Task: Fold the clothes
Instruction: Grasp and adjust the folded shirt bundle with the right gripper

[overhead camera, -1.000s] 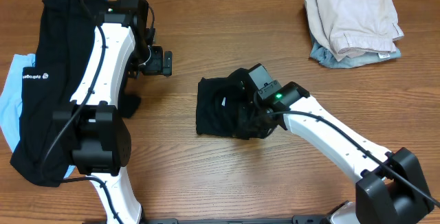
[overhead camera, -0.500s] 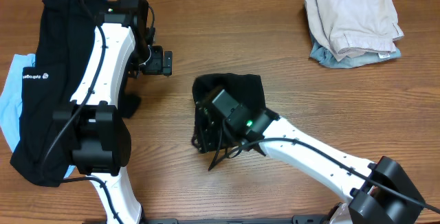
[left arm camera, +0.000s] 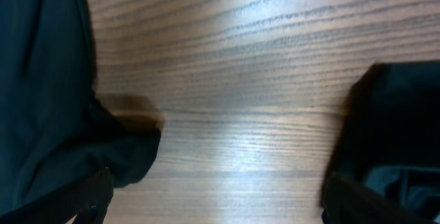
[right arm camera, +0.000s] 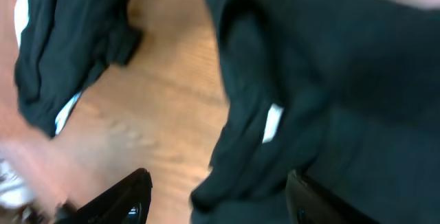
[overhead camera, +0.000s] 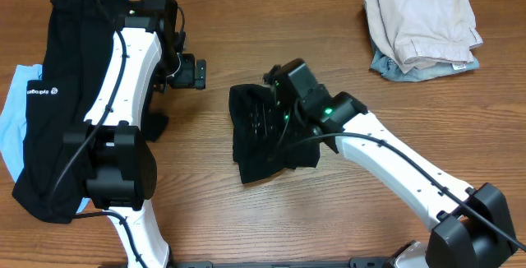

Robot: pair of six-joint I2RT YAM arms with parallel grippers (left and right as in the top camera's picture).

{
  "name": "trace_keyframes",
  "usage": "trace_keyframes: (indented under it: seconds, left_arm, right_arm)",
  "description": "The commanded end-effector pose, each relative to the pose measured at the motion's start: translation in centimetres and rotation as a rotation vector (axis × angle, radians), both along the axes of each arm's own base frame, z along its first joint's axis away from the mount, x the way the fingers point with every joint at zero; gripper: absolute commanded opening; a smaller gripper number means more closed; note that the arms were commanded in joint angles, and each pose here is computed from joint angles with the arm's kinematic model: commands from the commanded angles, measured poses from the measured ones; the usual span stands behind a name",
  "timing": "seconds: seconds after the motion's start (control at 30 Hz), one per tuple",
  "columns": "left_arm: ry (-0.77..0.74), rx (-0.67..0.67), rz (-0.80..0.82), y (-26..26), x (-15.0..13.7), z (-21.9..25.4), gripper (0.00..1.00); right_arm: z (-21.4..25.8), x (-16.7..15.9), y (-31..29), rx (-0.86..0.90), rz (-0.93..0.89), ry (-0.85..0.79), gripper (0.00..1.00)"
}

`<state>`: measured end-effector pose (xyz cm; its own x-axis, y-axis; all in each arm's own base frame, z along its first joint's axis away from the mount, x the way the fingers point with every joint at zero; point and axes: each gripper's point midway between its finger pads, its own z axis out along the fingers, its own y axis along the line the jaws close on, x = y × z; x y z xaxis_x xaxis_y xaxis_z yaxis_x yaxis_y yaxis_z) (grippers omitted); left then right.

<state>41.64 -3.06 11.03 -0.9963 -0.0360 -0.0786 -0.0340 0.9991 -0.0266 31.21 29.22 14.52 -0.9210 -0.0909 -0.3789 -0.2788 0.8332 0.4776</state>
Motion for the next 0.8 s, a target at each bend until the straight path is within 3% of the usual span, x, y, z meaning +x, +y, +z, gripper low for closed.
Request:
trace_keyframes:
  seconds: [0.0, 0.2, 0.37, 0.47, 0.77]
  left_arm:
    - [-0.022, 0.000, -0.012, 0.0, 0.4, 0.2, 1.00]
    - [-0.082, 0.018, 0.013, 1.2, 1.9, 0.3, 1.00]
    - [-0.152, 0.181, 0.146, 7.0, 3.4, 0.9, 1.00]
    - [-0.191, 0.203, 0.218, 10.3, 4.0, 1.2, 1.00]
    - [-0.251, 0.066, 0.340, 14.9, 4.6, 1.4, 1.00]
  right_arm:
    - [0.7, 2.1, -0.3, -0.045, -0.023, -0.115, 0.66]
    - [-2.5, 4.7, 1.7, -0.030, -0.028, -0.146, 0.62]
    - [-5.5, 6.6, 3.9, 0.004, -0.022, -0.171, 0.59]
    - [-6.5, 7.0, 5.9, 0.055, 0.013, -0.189, 0.59]
    - [-1.0, 6.4, 11.7, 0.310, 0.182, -0.266, 0.62]
